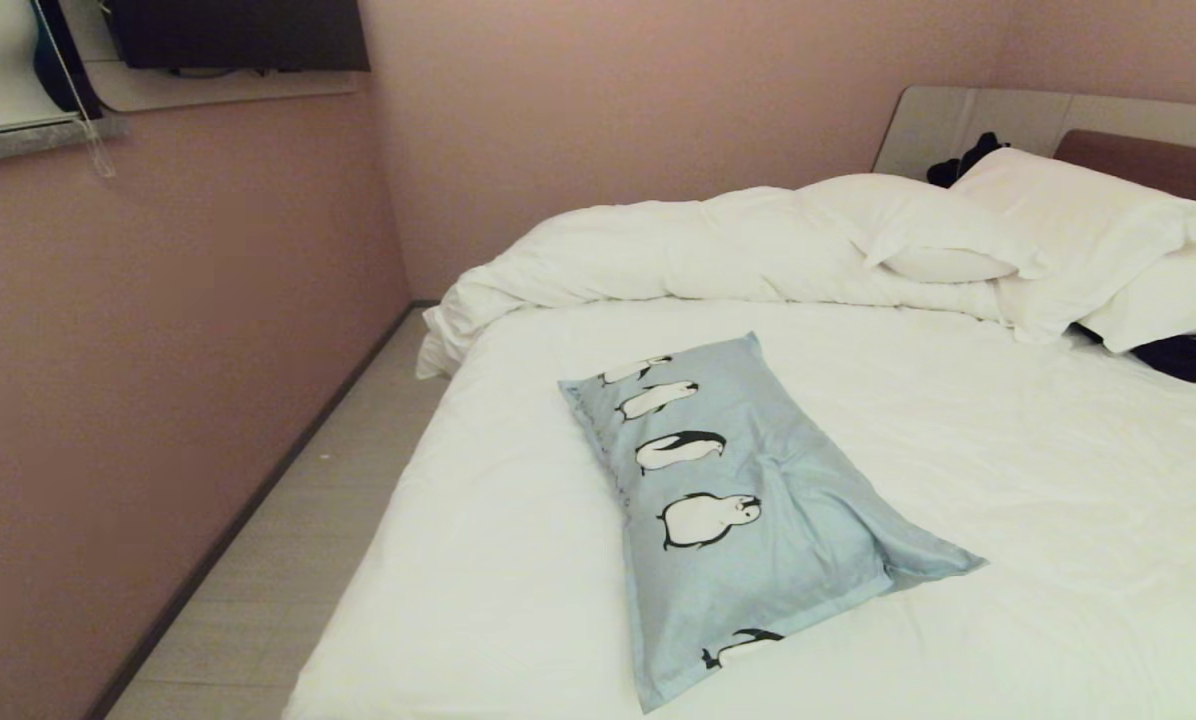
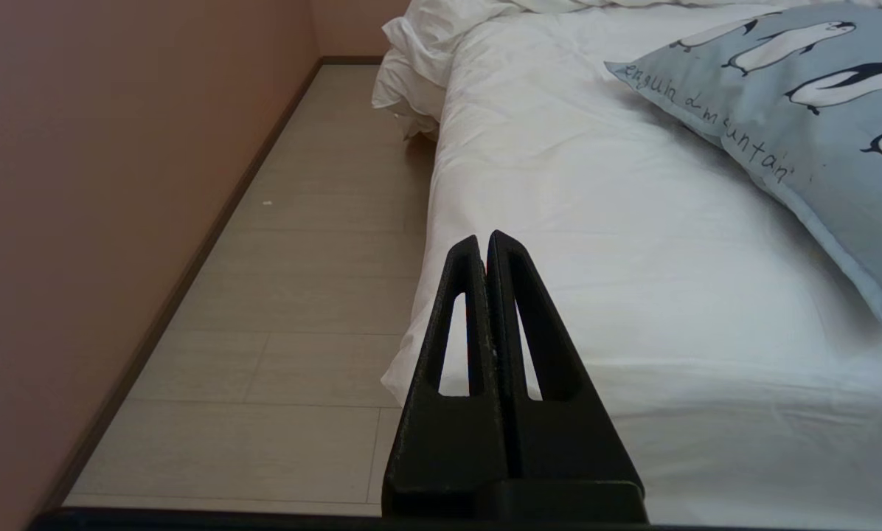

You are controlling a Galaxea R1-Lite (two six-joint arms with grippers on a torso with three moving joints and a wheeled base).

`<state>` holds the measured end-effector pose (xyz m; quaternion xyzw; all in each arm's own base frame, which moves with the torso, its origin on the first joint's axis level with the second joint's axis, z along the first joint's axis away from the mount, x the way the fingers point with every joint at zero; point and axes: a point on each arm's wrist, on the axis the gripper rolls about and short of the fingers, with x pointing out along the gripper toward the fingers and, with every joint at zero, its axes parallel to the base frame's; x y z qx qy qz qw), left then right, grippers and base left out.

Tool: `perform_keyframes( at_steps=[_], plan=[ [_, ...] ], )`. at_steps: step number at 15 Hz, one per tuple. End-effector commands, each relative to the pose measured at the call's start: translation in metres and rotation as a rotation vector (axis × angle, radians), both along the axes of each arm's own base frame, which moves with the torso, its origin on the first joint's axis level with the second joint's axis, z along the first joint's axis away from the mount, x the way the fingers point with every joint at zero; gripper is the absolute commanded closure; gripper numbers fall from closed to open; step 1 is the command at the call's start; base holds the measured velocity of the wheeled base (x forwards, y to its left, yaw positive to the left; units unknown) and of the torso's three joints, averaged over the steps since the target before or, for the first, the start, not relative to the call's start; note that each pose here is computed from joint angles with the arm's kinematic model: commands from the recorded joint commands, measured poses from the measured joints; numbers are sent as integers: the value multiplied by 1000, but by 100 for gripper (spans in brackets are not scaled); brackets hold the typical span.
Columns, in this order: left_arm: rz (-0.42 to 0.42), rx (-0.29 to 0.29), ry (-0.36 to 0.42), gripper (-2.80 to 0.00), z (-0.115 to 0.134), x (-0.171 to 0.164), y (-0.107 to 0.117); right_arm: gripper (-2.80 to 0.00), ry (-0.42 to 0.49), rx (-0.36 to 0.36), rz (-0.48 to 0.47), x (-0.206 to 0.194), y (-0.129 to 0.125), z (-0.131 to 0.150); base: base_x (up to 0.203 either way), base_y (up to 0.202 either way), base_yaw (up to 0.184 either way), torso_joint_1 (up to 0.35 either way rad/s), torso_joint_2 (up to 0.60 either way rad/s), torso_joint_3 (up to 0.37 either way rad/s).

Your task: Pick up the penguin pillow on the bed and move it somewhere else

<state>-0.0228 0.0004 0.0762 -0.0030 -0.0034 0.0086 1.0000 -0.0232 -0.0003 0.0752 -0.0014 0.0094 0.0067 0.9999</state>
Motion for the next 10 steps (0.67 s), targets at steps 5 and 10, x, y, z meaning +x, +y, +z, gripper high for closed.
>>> perform_keyframes(
  at_steps=[5, 10],
  plan=[
    [1, 0, -1, 0, 0, 0, 0, 0, 0, 0, 0, 0, 0, 0, 0, 0, 0, 0, 0, 0],
    [1, 1, -1, 0, 0, 0, 0, 0, 0, -2, 0, 0, 0, 0, 0, 0, 0, 0, 0, 0]
  ],
)
